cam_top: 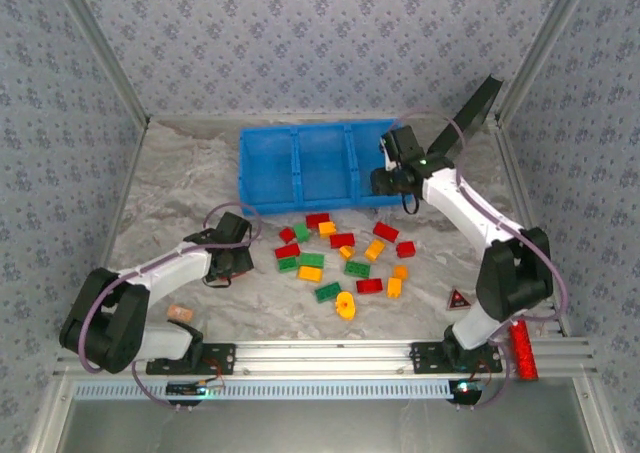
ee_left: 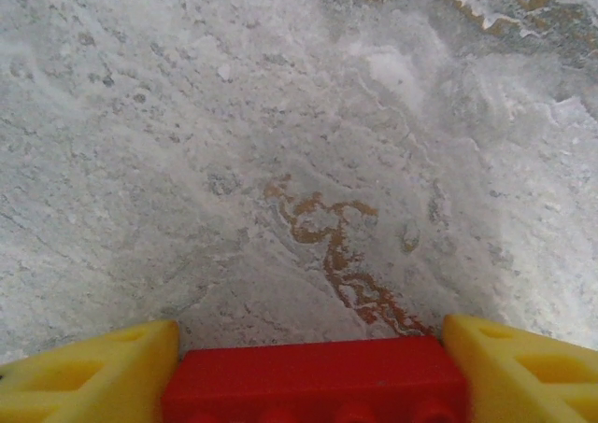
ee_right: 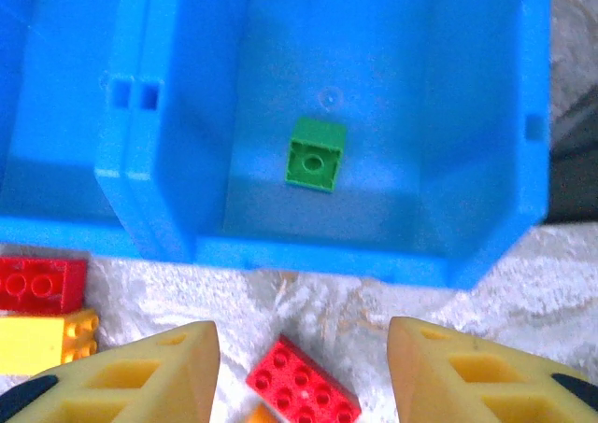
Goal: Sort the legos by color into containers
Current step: Pick up the lego from the middle-left of the table.
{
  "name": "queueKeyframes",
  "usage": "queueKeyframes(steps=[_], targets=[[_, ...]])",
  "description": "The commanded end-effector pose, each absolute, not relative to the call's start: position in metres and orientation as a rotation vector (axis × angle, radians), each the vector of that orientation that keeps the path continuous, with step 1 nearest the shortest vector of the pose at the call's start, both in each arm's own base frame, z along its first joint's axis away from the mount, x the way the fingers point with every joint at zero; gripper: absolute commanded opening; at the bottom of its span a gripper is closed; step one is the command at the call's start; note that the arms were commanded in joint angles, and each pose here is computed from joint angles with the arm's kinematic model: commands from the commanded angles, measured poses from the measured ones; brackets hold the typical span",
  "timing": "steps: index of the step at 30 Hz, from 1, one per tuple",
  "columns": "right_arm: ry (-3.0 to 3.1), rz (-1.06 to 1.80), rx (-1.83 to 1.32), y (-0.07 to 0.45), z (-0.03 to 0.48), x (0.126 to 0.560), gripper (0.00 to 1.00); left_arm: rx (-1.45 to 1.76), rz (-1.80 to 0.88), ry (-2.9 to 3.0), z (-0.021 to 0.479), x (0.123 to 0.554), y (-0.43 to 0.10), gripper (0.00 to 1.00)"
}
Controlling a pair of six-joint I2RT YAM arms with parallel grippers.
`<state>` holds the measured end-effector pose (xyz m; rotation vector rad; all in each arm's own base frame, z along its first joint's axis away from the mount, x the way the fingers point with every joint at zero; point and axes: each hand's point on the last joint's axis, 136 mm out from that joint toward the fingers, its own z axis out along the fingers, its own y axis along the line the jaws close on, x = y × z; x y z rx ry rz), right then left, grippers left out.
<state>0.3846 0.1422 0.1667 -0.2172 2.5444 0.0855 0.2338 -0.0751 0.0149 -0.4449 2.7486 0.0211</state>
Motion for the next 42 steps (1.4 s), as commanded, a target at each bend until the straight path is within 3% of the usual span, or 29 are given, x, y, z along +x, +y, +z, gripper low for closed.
queueKeyframes(steps=[1, 11, 19, 30, 36, 42], targets=[[2.577, 0.057, -0.139, 0.128, 0.164, 0.362, 0.52, -0.457, -0.105, 2.839, -0.008, 0.22, -0.092, 0.67], [2.725, 0.151, 0.024, 0.115, 0.115, 0.285, 0.54, -0.45, -0.106, 2.78, 0.026, 0.225, -0.089, 0.54], [2.77, 0.209, 0.116, 0.121, 0.089, 0.227, 0.59, -0.359, -0.166, 2.621, 0.109, 0.265, -0.101, 0.53], [2.688, 0.249, 0.079, 0.137, 0.089, 0.189, 0.66, -0.259, -0.219, 2.381, 0.193, 0.348, -0.131, 0.52], [2.684, 0.264, 0.086, 0.134, 0.083, 0.182, 0.67, -0.228, -0.169, 2.323, 0.202, 0.405, -0.144, 0.52], [2.686, 0.273, 0.108, 0.133, 0.076, 0.178, 0.67, -0.24, -0.135, 2.36, 0.174, 0.454, -0.154, 0.52]])
